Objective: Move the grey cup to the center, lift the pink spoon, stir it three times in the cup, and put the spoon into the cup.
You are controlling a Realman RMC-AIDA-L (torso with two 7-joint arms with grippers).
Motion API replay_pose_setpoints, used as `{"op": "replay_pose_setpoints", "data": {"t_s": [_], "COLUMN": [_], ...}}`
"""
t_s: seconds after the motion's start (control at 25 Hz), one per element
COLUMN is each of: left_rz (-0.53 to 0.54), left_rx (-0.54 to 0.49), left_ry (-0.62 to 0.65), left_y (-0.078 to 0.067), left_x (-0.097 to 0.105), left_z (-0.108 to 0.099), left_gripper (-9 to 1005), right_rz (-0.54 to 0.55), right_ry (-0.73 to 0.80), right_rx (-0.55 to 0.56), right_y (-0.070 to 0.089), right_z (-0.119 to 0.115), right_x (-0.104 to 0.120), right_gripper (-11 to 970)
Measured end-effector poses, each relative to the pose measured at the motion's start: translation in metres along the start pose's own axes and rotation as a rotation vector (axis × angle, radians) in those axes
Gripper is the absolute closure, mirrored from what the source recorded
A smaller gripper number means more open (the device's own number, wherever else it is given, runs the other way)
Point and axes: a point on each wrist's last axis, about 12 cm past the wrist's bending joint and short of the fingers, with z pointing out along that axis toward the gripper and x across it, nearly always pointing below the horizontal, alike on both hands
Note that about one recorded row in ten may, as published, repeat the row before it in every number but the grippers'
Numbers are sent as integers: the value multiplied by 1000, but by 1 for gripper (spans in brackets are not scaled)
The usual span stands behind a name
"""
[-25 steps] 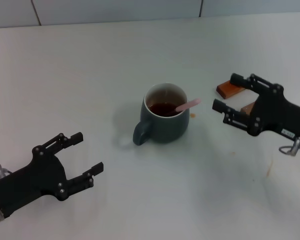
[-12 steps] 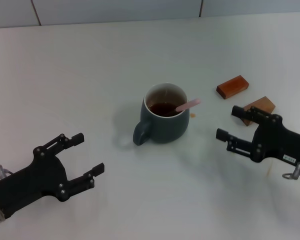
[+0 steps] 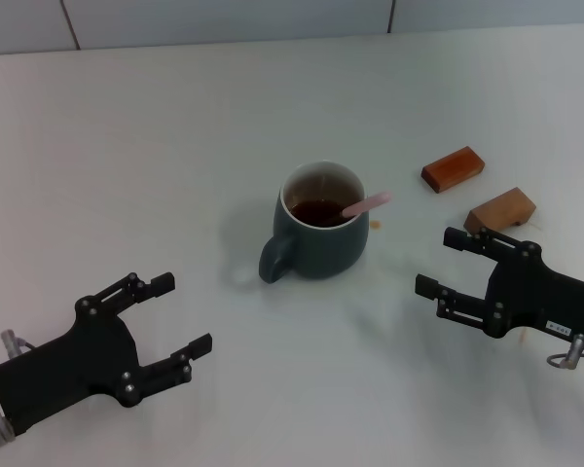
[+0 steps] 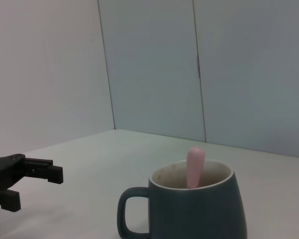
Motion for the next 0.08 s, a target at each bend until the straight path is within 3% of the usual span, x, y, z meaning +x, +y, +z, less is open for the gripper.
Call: {"op": "replay_pose_setpoints", "data": {"t_s": [0.08], "left_rz": [-1], "left_rx": [-1], "left_ry": [0], "left_y": [0], "left_x": [0], "left_z": [0], "left_gripper": [183], "right_rz": [-1], "right_ry": [0], "right_rx": [0], "right_y": [0], "right_z": [0], "right_x": [0], "right_gripper": [204]}}
